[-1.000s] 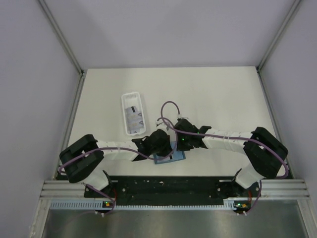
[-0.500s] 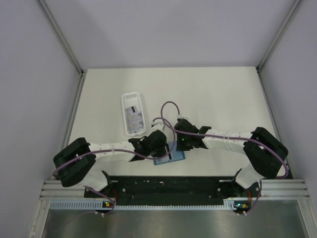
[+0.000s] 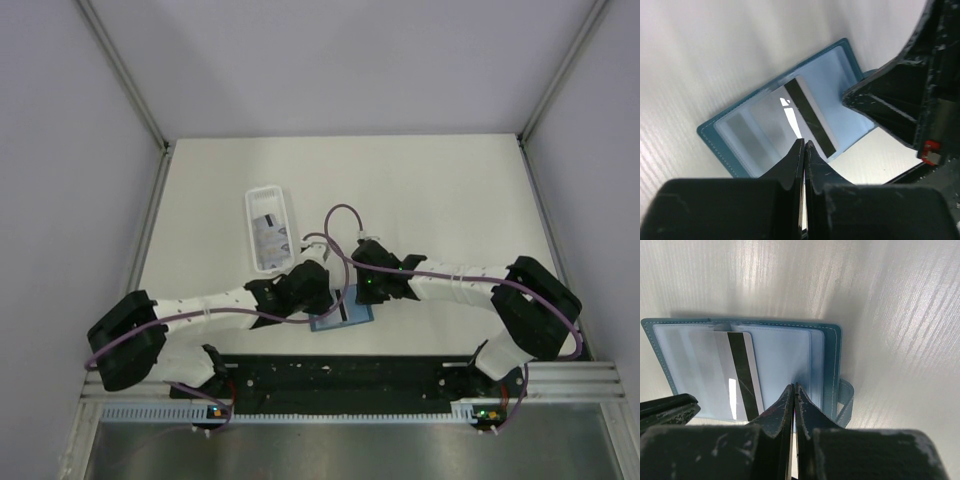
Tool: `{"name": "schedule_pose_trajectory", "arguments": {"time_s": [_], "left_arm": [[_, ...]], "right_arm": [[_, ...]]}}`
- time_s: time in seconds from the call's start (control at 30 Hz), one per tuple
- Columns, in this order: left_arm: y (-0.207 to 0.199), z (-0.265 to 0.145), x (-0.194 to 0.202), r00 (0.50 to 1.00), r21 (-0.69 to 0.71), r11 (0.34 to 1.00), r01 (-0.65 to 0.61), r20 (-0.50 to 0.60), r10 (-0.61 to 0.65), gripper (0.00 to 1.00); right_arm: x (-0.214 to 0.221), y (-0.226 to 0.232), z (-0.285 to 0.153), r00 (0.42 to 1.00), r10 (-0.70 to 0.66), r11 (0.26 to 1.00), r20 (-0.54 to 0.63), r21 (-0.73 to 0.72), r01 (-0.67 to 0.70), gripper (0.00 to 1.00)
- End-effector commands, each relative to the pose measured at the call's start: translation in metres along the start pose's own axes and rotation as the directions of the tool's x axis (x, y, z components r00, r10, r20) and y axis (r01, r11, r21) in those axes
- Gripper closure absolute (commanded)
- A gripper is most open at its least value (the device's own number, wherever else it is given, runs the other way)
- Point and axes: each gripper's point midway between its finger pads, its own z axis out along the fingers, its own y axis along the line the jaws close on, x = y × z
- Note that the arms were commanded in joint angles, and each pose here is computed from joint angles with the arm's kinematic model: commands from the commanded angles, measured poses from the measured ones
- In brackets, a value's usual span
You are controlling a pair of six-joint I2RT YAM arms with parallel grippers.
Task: Put the credit cards into the card holder
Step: Pick up the storage box at the center of the board.
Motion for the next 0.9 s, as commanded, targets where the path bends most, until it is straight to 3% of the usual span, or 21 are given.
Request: {"name": "schedule_pose_trajectory", "arguments": {"time_s": [0.0, 0.57, 0.87], "left_arm": [[-0.039, -0.003, -0.030, 0.996, 0.142, 0.989, -0.031, 0.083, 0.019, 1.00], [-0.052, 0.041, -0.014, 1.000, 0.175, 0.984, -0.020, 0.021, 0.016, 1.00], [-0.028, 0.062, 0.009, 0.995, 0.035, 0.998, -0.049, -0.090, 0.052, 1.00]], "right_arm": [[0.012, -0.017, 0.006, 0.999, -0.008, 0.999, -0.034, 0.053, 0.010, 1.00], [0.015, -0.018, 0.008, 0.999, -0.005, 0.998, -0.043, 0.055, 0.007, 1.00], [0.014, -0.018, 0.008, 0.999, -0.003, 0.998, -0.043, 0.055, 0.006, 1.00]]}}
